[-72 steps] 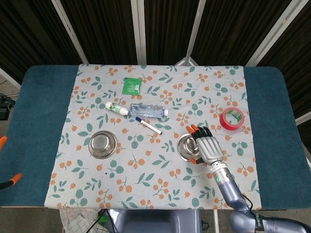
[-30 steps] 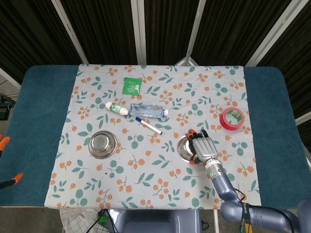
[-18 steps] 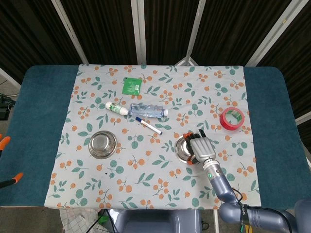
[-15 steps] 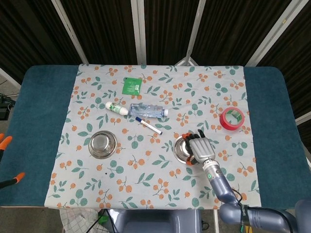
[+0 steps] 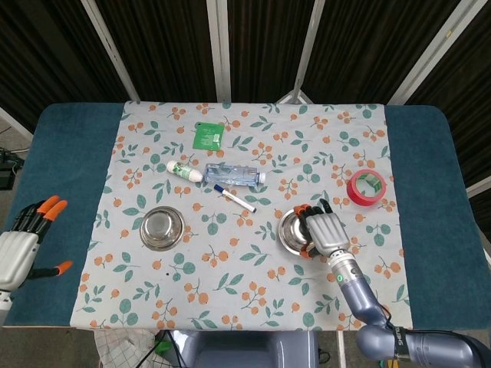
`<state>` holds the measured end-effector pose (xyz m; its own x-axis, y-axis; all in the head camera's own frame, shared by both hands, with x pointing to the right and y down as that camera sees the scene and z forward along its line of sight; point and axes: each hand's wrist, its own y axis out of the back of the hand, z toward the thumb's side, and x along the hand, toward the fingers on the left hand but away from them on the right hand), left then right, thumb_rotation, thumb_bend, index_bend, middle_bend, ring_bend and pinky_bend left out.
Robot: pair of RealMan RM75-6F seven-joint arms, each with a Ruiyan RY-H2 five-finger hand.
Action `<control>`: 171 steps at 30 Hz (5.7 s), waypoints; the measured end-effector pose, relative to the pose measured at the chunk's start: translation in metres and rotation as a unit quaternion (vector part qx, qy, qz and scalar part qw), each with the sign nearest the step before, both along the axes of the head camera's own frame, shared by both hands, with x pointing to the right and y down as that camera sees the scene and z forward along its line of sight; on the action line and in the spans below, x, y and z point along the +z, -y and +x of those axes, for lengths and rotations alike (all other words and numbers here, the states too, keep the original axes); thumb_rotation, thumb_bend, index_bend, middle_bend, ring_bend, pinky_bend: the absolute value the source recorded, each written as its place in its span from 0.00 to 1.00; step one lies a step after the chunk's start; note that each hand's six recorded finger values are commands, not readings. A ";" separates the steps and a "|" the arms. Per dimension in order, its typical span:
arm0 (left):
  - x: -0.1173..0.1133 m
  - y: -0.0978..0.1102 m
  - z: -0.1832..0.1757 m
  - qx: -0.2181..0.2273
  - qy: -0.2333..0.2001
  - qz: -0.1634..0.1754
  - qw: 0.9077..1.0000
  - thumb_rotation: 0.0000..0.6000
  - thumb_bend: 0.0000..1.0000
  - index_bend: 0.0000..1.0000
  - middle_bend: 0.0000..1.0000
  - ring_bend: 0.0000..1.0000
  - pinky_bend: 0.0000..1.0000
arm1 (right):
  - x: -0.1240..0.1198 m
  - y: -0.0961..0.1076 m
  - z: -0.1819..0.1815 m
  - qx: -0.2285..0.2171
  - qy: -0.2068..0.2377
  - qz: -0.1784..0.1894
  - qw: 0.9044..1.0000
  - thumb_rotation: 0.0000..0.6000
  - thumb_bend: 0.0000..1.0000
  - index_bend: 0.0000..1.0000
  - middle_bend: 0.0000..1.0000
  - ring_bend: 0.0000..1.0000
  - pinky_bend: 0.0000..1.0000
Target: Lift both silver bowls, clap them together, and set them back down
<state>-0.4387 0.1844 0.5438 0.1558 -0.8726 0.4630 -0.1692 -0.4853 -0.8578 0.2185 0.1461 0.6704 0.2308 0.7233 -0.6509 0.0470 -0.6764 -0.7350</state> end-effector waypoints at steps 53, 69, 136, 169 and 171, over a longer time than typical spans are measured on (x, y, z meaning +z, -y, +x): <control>0.170 0.053 0.157 0.146 0.044 -0.192 0.970 1.00 0.06 0.09 0.00 0.00 0.15 | -0.041 0.033 0.076 0.091 0.011 0.034 0.995 1.00 0.11 0.36 0.21 0.27 0.05; 0.172 0.051 0.161 0.155 0.048 -0.185 0.969 1.00 0.07 0.24 0.18 0.10 0.23 | -0.039 0.035 0.081 0.099 0.009 0.031 0.995 1.00 0.11 0.36 0.21 0.27 0.07; 0.086 0.112 0.196 -0.017 -0.482 0.032 0.875 1.00 0.07 0.39 0.24 0.16 0.30 | -0.061 0.082 -0.014 0.243 0.512 -0.093 0.819 1.00 0.11 0.42 0.21 0.27 0.08; 0.104 0.076 0.272 0.008 -0.593 0.030 0.805 1.00 0.06 0.40 0.24 0.15 0.30 | -0.055 0.043 -0.093 0.211 0.547 -0.143 0.797 1.00 0.11 0.42 0.21 0.28 0.08; 0.105 0.073 0.277 0.009 -0.596 0.028 0.803 1.00 0.06 0.40 0.24 0.15 0.30 | -0.055 0.041 -0.097 0.211 0.546 -0.147 0.797 1.00 0.11 0.42 0.21 0.28 0.08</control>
